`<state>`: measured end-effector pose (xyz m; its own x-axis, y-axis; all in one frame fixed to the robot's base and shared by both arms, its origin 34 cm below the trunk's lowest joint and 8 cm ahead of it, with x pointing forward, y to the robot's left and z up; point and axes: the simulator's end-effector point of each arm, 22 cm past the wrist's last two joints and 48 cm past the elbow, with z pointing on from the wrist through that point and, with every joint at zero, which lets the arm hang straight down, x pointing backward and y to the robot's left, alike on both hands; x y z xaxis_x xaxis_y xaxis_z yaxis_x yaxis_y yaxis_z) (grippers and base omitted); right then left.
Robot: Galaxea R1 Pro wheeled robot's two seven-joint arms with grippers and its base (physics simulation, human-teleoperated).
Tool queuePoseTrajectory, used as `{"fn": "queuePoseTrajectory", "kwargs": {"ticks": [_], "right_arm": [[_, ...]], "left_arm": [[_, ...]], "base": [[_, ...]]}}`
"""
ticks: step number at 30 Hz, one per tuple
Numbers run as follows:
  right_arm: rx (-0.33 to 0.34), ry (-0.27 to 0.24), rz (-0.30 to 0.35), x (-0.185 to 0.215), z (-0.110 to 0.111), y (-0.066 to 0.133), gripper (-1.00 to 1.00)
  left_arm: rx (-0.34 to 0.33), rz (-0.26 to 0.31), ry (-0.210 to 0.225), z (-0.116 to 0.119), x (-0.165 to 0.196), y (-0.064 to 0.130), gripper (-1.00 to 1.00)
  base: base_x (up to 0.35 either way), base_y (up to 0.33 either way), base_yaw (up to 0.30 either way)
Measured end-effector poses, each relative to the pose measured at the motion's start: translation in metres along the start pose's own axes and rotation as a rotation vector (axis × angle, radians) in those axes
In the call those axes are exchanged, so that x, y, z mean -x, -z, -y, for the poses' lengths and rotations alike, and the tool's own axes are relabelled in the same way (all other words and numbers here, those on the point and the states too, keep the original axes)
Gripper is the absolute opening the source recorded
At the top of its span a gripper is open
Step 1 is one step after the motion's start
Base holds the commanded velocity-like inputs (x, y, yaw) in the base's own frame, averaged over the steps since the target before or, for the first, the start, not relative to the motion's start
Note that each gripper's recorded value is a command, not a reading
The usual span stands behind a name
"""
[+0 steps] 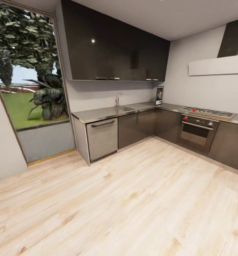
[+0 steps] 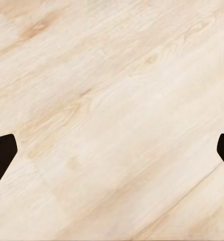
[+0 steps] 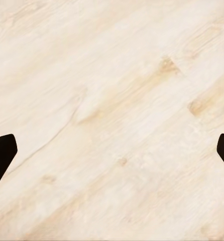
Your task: Pick up the poster from the kitchen countertop and hang it on one of the wall nails in the kitchen.
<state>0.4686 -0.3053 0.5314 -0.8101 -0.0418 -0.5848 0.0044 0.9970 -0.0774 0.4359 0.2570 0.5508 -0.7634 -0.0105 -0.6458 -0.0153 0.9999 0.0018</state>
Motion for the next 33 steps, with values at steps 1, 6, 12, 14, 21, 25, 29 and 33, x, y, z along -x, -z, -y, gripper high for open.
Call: {"fn": "queuePoseTrajectory", "kwargs": {"ticks": [1, 6, 12, 14, 21, 25, 29, 33], "right_arm": [[0.000, 0.000, 0.000, 0.000, 0.000, 0.000, 1.00], [0.001, 0.000, 0.071, 0.010, 0.000, 0.001, 1.00], [0.002, 0.003, 0.073, 0.001, -0.001, 0.001, 1.00], [0.002, 0.002, 0.073, 0.001, -0.001, 0.001, 1.00], [0.002, 0.001, 0.073, 0.001, -0.002, 0.001, 1.00], [0.003, 0.002, 0.073, 0.001, -0.002, 0.001, 1.00], [0.003, 0.001, 0.073, 0.001, -0.002, 0.001, 1.00], [0.003, 0.001, 0.073, 0.001, -0.002, 0.001, 1.00]], "left_arm": [[0.000, 0.000, 0.000, 0.000, 0.000, 0.000, 1.00], [0.000, 0.001, 0.000, 0.000, 0.001, 0.000, 1.00], [0.000, 0.001, 0.000, 0.000, 0.000, 0.000, 1.00], [0.000, 0.001, 0.000, 0.000, 0.000, 0.000, 1.00], [0.001, 0.000, -0.001, -0.001, 0.000, 0.000, 1.00], [0.002, -0.015, 0.000, -0.001, -0.007, 0.000, 1.00], [0.002, -0.031, 0.001, -0.001, -0.016, 0.000, 1.00], [0.002, -0.037, 0.001, -0.001, -0.018, 0.001, 1.00]], "base": [[0.319, -0.107, -0.294], [0.319, -0.102, -0.255], [0.321, -0.092, -0.017], [0.321, -0.089, -0.005], [0.322, -0.085, -0.002], [0.323, -0.082, 0.000], [0.323, -0.082, 0.000], [0.323, -0.082, 0.000]]}}
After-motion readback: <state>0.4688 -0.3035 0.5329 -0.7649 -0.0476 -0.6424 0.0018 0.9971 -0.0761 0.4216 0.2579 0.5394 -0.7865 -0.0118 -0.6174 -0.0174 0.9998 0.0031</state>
